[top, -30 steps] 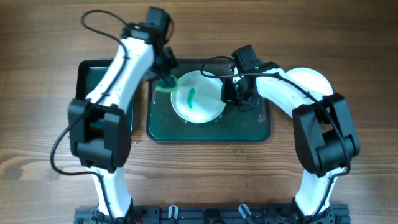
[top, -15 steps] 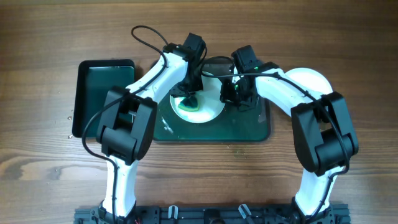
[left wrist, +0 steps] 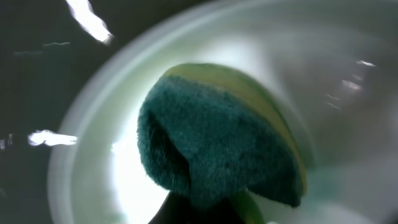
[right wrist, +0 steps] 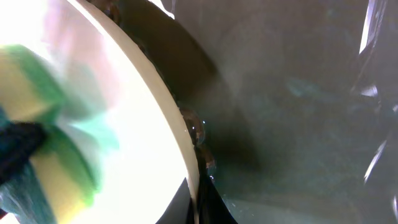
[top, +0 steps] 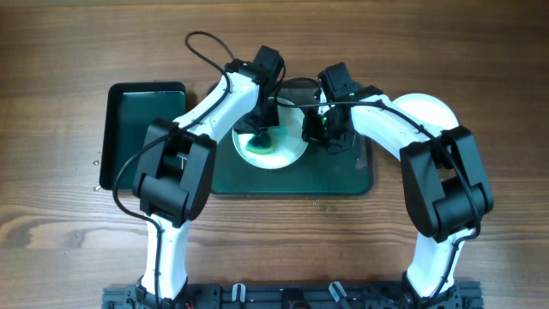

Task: Clean dirty plates on tray and stack at the side
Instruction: 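Scrub the last plate with the sponge in the left gripper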

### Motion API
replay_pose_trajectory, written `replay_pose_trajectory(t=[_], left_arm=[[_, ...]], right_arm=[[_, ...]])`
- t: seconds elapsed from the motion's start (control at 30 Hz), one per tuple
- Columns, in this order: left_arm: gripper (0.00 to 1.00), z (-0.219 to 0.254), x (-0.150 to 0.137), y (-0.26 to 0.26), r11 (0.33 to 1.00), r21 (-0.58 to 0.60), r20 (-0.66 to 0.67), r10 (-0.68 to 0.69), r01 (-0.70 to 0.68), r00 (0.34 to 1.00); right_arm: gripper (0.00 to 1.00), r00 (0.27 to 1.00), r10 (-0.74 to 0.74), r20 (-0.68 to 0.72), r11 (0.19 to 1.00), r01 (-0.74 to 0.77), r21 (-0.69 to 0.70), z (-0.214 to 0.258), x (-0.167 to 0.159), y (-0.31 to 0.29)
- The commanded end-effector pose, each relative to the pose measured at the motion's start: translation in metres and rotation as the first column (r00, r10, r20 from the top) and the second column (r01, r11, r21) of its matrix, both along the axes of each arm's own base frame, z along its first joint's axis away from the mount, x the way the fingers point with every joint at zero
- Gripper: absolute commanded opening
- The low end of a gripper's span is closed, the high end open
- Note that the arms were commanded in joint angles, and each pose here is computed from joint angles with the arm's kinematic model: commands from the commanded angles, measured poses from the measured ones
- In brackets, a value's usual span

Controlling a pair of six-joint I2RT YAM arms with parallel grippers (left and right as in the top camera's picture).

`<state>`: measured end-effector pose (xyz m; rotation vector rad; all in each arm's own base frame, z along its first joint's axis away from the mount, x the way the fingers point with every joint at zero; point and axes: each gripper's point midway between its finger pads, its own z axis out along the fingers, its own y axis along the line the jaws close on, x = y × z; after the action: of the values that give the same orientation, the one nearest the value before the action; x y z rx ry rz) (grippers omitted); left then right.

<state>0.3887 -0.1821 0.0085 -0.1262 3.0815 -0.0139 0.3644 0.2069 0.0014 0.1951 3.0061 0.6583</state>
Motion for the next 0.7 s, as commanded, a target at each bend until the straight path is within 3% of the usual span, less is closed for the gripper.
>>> replay_pose_trajectory(t=[0.0, 0.07, 0.1, 0.13, 0.2, 0.27, 0.4, 0.47, 0.53, 0.67], left_arm=[[0.04, -0.001, 0.007, 0.049, 0.963, 0.235, 0.069, 0.117, -0.131, 0.991], [0.04, -0.005, 0.0, 0.031, 0.986, 0.151, 0.014, 0.074, -0.075, 0.997], [0.04, -0.007, -0.007, 0.0, 0.999, -0.012, -0.046, -0.036, 0.035, 0.998], [0.04, -0.004, -0.014, -0.031, 0.97, -0.196, -0.066, -0.161, 0.145, 0.985], [0.04, 0.011, -0.023, -0.073, 0.857, -0.441, -0.033, -0.314, 0.268, 0.949], [0.04, 0.023, -0.025, -0.093, 0.776, -0.549, 0.015, -0.362, 0.311, 0.932], [0.04, 0.017, -0.006, -0.085, 0.814, -0.475, 0.072, -0.342, 0.334, 0.937], [0.04, 0.004, 0.013, -0.055, 0.915, -0.299, 0.082, -0.26, 0.272, 0.962], [0.04, -0.003, 0.035, -0.006, 0.99, -0.065, 0.114, -0.115, 0.123, 0.987], [0.04, 0.0, 0.05, 0.051, 0.988, 0.15, 0.173, 0.02, -0.047, 0.985]], right_arm=[[0.04, 1.0, 0.011, -0.027, 1.0, -0.012, -0.014, -0.012, -0.005, -0.001], [0.04, 1.0, 0.011, -0.027, 1.0, -0.012, -0.014, -0.012, -0.005, -0.001], [0.04, 1.0, 0.012, -0.027, 1.0, -0.012, -0.014, -0.012, -0.005, -0.001], [0.04, 1.0, 0.012, -0.027, 1.0, -0.012, -0.015, -0.012, -0.005, -0.001], [0.04, 1.0, 0.012, -0.027, 1.0, -0.013, -0.015, -0.012, -0.005, -0.001], [0.04, 1.0, 0.011, -0.028, 1.0, -0.012, -0.015, -0.012, -0.005, -0.001], [0.04, 1.0, 0.012, -0.028, 1.0, -0.012, -0.015, -0.012, -0.005, -0.001], [0.04, 0.999, 0.012, -0.031, 1.0, -0.012, -0.016, -0.012, -0.006, -0.002], [0.04, 0.999, 0.012, -0.029, 1.0, -0.013, -0.015, -0.012, -0.006, -0.001], [0.04, 0.999, 0.013, -0.03, 1.0, -0.013, -0.016, -0.012, -0.006, -0.001]])
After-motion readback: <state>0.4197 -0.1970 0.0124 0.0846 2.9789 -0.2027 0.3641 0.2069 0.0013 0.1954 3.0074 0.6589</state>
